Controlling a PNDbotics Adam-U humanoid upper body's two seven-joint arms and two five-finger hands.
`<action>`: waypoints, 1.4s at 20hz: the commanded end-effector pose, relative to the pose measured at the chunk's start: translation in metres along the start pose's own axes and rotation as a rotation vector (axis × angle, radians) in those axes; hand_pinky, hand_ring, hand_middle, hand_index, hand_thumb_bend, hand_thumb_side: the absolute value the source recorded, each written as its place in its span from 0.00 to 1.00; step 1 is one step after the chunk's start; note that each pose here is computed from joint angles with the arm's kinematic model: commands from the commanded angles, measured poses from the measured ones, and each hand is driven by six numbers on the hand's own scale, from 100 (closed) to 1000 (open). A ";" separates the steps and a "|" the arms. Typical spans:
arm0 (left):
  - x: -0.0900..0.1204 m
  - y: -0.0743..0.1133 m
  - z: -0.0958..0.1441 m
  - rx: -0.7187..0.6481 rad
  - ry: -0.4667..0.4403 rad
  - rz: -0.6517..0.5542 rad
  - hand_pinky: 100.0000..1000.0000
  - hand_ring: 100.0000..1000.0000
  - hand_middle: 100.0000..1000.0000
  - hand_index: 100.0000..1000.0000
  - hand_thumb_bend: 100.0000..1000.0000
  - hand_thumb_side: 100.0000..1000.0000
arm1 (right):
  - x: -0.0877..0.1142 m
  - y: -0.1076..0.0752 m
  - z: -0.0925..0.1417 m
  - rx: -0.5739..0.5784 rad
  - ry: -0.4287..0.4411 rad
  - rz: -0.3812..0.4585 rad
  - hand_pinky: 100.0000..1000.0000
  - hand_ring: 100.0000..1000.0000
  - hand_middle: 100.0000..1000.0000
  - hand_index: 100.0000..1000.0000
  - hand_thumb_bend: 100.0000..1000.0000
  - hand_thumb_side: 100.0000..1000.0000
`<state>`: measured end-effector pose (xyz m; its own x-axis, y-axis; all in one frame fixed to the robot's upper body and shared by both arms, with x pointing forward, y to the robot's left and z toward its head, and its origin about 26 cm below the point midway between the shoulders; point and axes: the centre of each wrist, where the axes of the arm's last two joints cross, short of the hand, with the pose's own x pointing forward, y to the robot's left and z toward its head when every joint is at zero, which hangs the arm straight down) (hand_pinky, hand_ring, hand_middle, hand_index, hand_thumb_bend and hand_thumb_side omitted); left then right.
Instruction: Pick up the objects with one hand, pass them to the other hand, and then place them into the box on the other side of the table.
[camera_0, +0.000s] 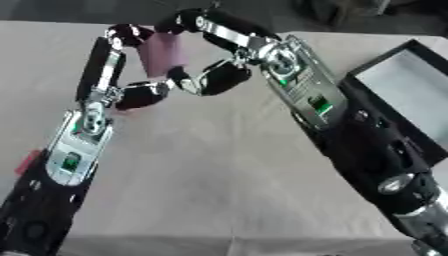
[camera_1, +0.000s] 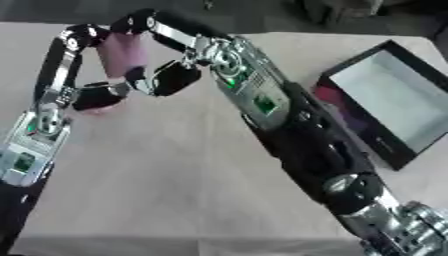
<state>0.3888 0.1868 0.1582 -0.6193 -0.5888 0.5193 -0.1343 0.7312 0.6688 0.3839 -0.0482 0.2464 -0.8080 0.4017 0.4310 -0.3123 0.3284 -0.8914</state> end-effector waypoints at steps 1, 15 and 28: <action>0.010 0.006 -0.008 0.023 -0.050 0.005 0.70 0.46 0.44 0.50 0.00 0.03 | 0.003 -0.006 -0.002 -0.018 -0.009 0.016 0.98 0.92 0.87 0.88 0.12 0.00; 0.013 0.001 -0.009 0.012 -0.100 0.021 0.70 0.46 0.43 0.50 0.00 0.03 | 0.000 -0.001 -0.004 -0.042 0.010 0.000 0.97 0.89 0.72 0.76 0.10 0.00; 0.013 0.000 -0.009 0.016 -0.125 0.014 0.70 0.46 0.43 0.51 0.00 0.02 | -0.003 0.001 -0.003 -0.002 0.008 0.009 0.98 0.93 0.79 0.87 0.12 0.00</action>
<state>0.3887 0.1826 0.1548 -0.6725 -0.5532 0.4916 -0.1166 0.7352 0.6678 0.3873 -0.0471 0.2434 -0.8040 0.4041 0.4362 -0.3082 0.3441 -0.8869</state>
